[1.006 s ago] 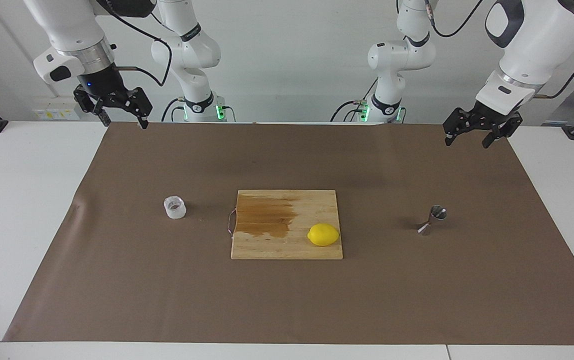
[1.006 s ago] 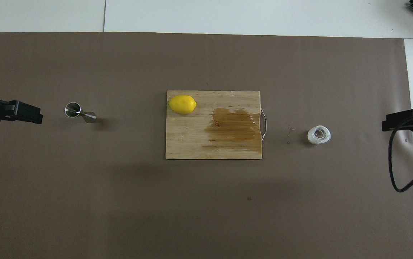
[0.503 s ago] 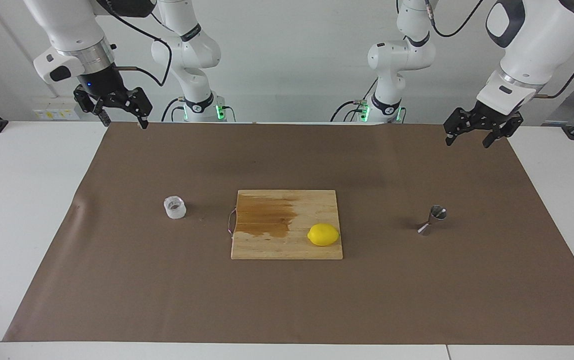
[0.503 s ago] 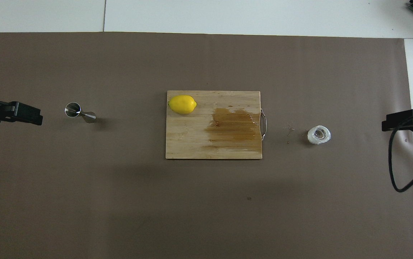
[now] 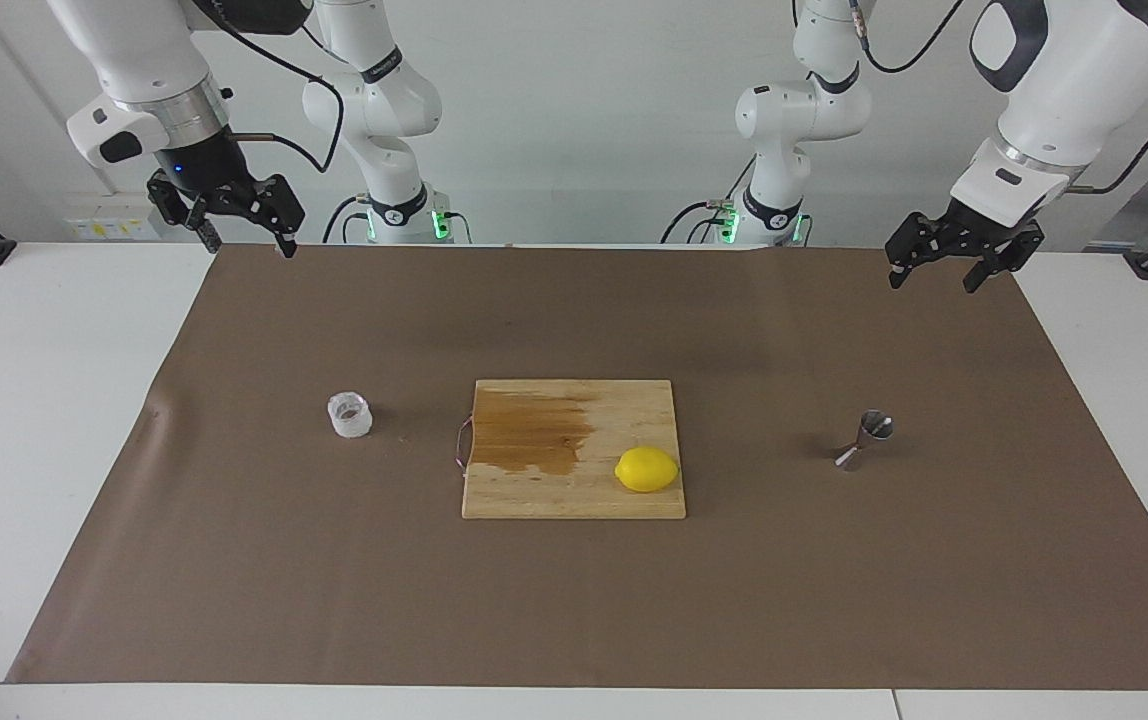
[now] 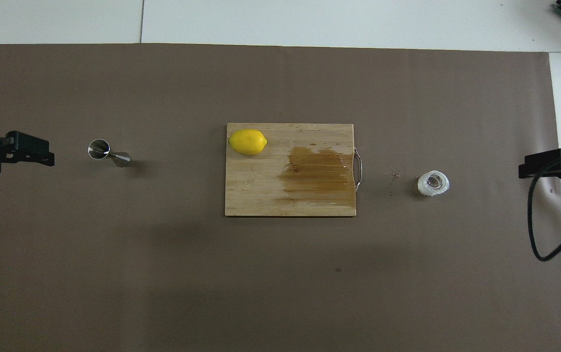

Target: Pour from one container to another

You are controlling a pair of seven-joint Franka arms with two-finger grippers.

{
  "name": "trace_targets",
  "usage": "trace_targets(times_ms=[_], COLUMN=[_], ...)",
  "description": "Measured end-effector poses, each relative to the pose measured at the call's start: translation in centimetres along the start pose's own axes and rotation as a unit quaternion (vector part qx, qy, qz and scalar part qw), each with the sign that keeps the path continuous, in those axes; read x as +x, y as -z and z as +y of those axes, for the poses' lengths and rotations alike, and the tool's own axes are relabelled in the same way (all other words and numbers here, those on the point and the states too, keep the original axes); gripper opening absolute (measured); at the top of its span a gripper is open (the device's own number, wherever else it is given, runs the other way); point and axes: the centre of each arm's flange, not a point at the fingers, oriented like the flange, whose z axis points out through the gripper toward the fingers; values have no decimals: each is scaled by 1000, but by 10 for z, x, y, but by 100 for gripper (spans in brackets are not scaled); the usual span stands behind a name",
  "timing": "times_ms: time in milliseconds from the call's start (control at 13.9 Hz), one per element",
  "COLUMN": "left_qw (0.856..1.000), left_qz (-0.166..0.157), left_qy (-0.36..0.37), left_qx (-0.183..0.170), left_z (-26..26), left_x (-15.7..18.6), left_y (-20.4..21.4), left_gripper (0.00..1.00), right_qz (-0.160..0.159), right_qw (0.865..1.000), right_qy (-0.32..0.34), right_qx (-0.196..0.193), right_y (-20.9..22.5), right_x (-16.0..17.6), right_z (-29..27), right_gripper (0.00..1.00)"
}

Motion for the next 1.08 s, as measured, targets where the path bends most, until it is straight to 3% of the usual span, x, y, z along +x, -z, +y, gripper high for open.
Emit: trace_targets(times_ms=[287, 575, 718, 1078], left_qw=[985, 945, 906, 787], left_qz=[-63, -83, -95, -119], left_qy=[143, 289, 373, 550], left_qx=[-75, -129, -173, -253], left_z=[-46, -81, -88, -111], left_x=[22, 29, 28, 27], left_y=[-59, -117, -137, -161], left_gripper=[100, 100, 100, 100], right_qz=[0, 0, 0, 0], right_qw=[1000, 1000, 1000, 1000], right_qy=[0, 0, 0, 0], right_qx=[0, 0, 0, 0], right_y=[0, 0, 0, 0], right_x=[0, 0, 0, 0], right_z=[0, 0, 0, 0], right_gripper=[100, 100, 100, 100])
